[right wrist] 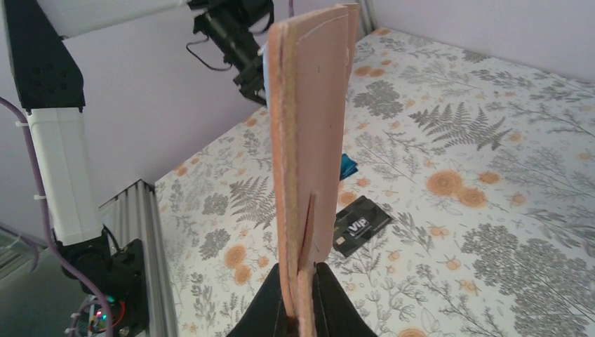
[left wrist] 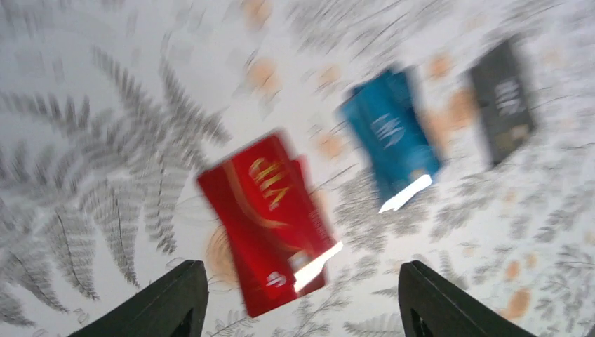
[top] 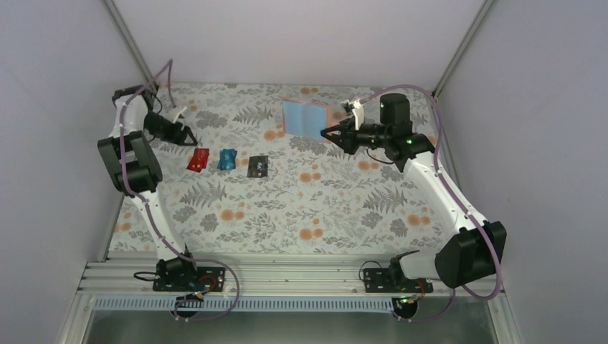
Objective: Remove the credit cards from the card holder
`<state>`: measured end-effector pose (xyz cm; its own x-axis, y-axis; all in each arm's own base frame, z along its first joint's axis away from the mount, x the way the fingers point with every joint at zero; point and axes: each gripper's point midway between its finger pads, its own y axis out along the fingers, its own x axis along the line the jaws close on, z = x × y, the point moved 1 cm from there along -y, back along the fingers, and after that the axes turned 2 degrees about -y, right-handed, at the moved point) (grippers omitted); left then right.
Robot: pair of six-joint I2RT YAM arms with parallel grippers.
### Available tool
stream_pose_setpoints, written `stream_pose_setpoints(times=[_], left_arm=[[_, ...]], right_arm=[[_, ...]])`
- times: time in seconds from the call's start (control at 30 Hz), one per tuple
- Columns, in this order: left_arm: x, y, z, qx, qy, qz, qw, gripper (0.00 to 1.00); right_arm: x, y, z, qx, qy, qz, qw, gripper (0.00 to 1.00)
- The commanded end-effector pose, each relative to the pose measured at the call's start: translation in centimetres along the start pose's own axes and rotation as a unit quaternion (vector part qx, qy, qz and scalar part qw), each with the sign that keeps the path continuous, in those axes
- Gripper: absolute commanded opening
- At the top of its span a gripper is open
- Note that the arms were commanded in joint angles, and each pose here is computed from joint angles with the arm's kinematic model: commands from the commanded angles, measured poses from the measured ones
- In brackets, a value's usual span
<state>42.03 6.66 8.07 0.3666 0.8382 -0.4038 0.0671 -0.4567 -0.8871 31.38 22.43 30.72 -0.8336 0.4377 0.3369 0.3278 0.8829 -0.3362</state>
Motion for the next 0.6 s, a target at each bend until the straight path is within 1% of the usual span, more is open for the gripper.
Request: stream_pose_setpoints(times=[0.0, 0.03, 0.1, 0.13, 0.17, 0.2, 0.23, 0.3, 0.4, 0.47, 0.5, 0.57], left_arm=[[-10.2, -10.4, -6.1, -0.193, 0.111, 0.054, 0.973, 0.71], [-13.1, -12.0, -6.5, -0.224, 0.143, 0.076, 0.961, 0.73], [-19.4, -14.6, -6.9, -0.276, 0.212, 0.125, 0.929, 0.77], [-22.4, -15.7, -6.8, -0.296, 0.242, 0.148, 0.912, 0.86], [-25.3, -16.5, -6.7, -0.312, 0.27, 0.169, 0.895, 0.97], [-28.0, -17.4, -6.5, -0.329, 0.304, 0.182, 0.876, 1.0], [-30.5, -17.5, -6.1, -0.332, 0.326, 0.203, 0.862, 1.0], [-34.1, -17.3, -5.5, -0.333, 0.353, 0.238, 0.841, 1.0], [-37.7, -16.8, -4.9, -0.32, 0.366, 0.287, 0.825, 1.0], [-39.0, -15.9, -4.9, -0.307, 0.372, 0.298, 0.824, 1.0], [-39.3, -15.0, -5.2, -0.297, 0.367, 0.288, 0.833, 1.0], [-40.0, -13.6, -5.7, -0.285, 0.371, 0.266, 0.843, 1.0]], right_arm=[[2.1, -0.6, -1.1, -0.017, -0.022, -0.046, 0.999, 0.04], [2.5, -0.8, -1.4, -0.022, -0.027, -0.053, 0.998, 0.04], [3.4, -1.2, -2.0, -0.032, -0.034, -0.07, 0.996, 0.04], [3.8, -1.4, -2.3, -0.037, -0.038, -0.079, 0.995, 0.04], [4.3, -1.6, -2.6, -0.043, -0.041, -0.088, 0.994, 0.04], [4.7, -1.8, -2.9, -0.048, -0.044, -0.098, 0.993, 0.04], [5.1, -1.9, -3.1, -0.053, -0.047, -0.106, 0.992, 0.04], [5.8, -2.1, -3.5, -0.06, -0.049, -0.119, 0.99, 0.04], [7.1, -2.5, -3.9, -0.068, -0.062, -0.142, 0.986, 0.04], [8.0, -2.8, -4.1, -0.07, -0.074, -0.158, 0.982, 0.04], [8.4, -3.0, -4.1, -0.071, -0.08, -0.166, 0.98, 0.04], [9.1, -3.3, -4.2, -0.071, -0.088, -0.177, 0.978, 0.04]])
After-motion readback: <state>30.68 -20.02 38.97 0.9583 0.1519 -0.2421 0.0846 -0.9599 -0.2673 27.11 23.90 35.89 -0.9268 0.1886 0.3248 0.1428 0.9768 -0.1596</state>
